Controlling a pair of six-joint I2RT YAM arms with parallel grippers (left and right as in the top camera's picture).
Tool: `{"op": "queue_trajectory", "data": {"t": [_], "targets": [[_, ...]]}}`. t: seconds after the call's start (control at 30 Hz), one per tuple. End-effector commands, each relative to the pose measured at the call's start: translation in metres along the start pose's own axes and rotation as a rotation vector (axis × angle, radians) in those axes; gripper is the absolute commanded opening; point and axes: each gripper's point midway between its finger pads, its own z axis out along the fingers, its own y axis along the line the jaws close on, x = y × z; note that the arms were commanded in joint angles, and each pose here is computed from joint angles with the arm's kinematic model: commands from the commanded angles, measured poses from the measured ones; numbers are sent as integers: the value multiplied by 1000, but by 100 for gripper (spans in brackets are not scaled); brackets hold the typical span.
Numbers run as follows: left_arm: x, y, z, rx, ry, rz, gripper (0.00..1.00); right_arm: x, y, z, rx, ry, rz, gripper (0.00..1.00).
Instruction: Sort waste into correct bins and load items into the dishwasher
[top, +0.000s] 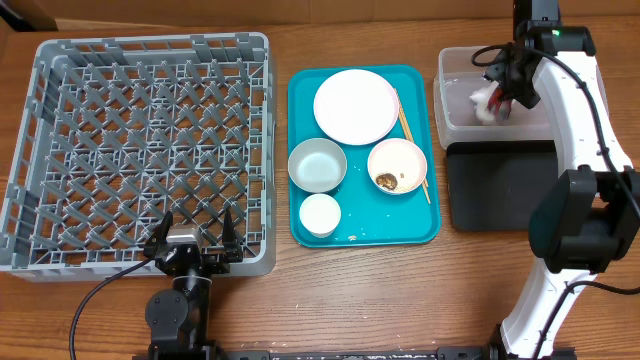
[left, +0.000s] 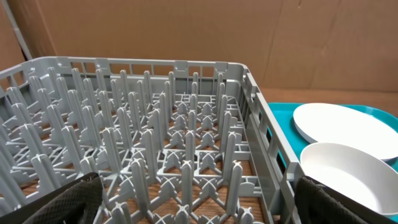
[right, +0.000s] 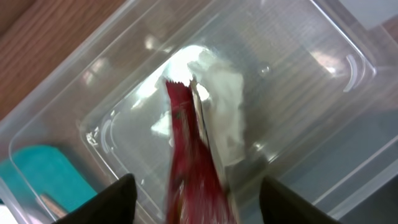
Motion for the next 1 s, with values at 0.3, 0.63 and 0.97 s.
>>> {"op": "queue_trajectory", "data": {"t": [0.3, 0.63, 0.97], "targets": [[1, 1, 0, -7, -7, 15, 100, -16, 26, -105, -248, -95, -102, 81], [1, 1, 0, -7, -6, 15, 100, 68, 60, -175, -474, 94, -324, 80], [1, 1, 0, -7, -6, 15, 100, 141, 95, -197, -508, 178, -523, 80]]}}
